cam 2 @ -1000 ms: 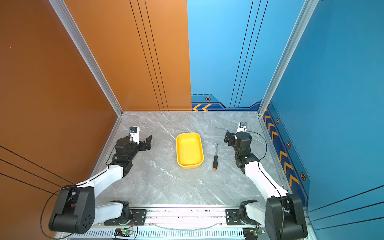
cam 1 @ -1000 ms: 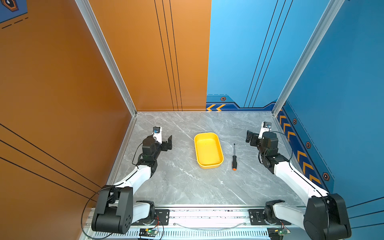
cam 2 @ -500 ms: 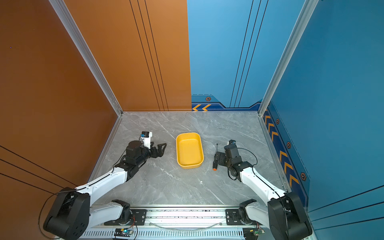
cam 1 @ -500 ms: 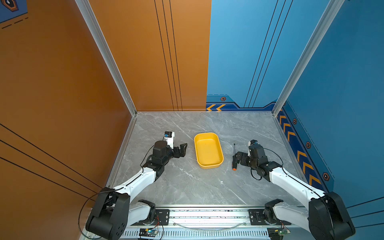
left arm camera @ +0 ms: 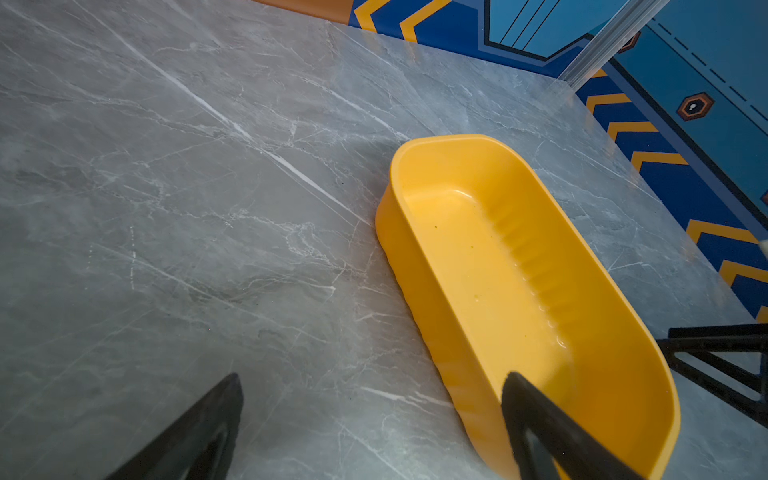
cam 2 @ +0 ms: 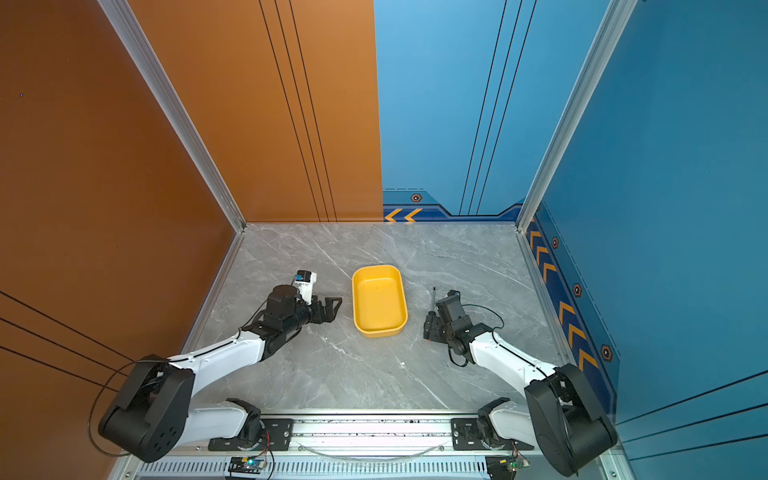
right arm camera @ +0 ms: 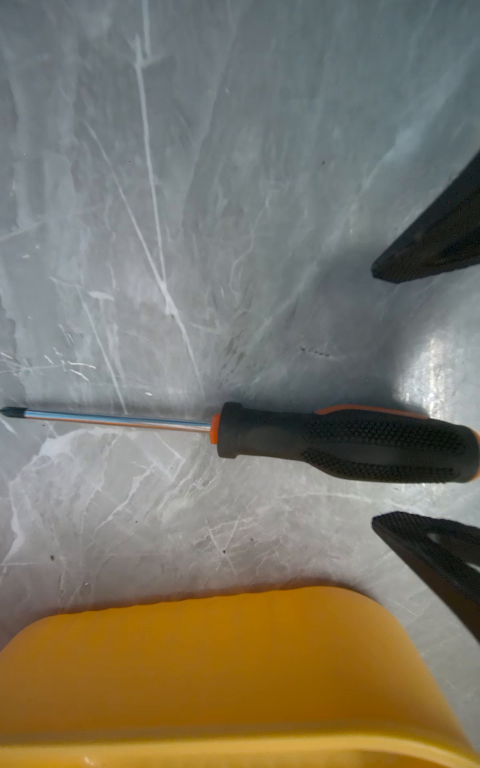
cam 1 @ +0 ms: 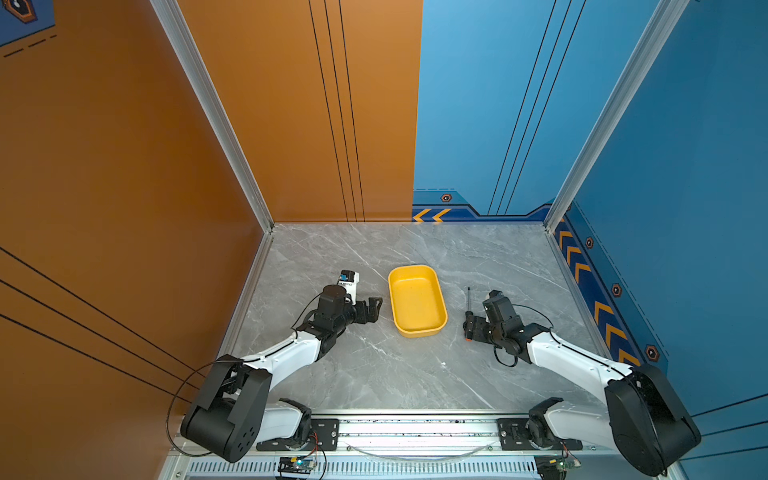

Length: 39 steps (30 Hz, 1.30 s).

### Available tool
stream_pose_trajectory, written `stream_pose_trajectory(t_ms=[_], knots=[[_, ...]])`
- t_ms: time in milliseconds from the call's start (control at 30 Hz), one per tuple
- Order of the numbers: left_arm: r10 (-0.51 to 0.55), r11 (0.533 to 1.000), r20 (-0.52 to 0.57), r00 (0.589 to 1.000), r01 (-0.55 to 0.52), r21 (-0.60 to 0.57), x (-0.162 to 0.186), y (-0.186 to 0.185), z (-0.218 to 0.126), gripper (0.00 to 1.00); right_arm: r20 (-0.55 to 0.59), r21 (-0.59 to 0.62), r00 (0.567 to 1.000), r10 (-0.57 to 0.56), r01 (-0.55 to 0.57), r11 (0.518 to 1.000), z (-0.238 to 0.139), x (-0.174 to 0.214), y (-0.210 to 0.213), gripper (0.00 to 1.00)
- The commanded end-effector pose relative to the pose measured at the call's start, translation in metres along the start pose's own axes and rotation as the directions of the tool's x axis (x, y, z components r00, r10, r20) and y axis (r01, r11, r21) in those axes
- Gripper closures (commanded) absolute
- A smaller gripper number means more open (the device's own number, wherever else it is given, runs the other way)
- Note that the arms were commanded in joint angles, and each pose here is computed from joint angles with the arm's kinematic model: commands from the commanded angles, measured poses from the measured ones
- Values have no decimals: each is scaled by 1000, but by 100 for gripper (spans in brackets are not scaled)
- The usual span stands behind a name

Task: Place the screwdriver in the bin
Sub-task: 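Move the right gripper down over the black-handled screwdriver's grip, then close the right gripper on the screwdriver's black handle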

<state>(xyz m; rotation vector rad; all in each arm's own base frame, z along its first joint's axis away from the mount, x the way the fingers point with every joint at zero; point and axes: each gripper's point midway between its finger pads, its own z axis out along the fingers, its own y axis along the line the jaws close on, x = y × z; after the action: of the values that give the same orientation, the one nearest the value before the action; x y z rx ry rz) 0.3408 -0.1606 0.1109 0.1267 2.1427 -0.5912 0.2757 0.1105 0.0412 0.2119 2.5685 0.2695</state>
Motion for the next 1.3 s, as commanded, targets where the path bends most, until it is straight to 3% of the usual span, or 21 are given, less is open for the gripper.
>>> stream_pose_trajectory(t_ms=[0, 333, 733, 1267], knots=[[-14, 1000, -23, 1000, 14, -8, 10, 2, 0, 2, -13, 42, 1000, 7, -6, 999, 2, 0, 0, 17], [-7, 1000, -14, 1000, 7, -19, 13, 5, -5, 2, -31, 73, 999, -43, 45, 996, 12, 3, 8, 27], [-1, 1000, -23, 1000, 0, -30, 13, 7, -7, 2, -26, 126, 994, -105, 107, 986, 19, -3, 12, 46], [9, 999, -21, 1000, -10, -44, 12, 9, -11, 2, -56, 151, 993, -104, 111, 982, 31, -3, 12, 68]])
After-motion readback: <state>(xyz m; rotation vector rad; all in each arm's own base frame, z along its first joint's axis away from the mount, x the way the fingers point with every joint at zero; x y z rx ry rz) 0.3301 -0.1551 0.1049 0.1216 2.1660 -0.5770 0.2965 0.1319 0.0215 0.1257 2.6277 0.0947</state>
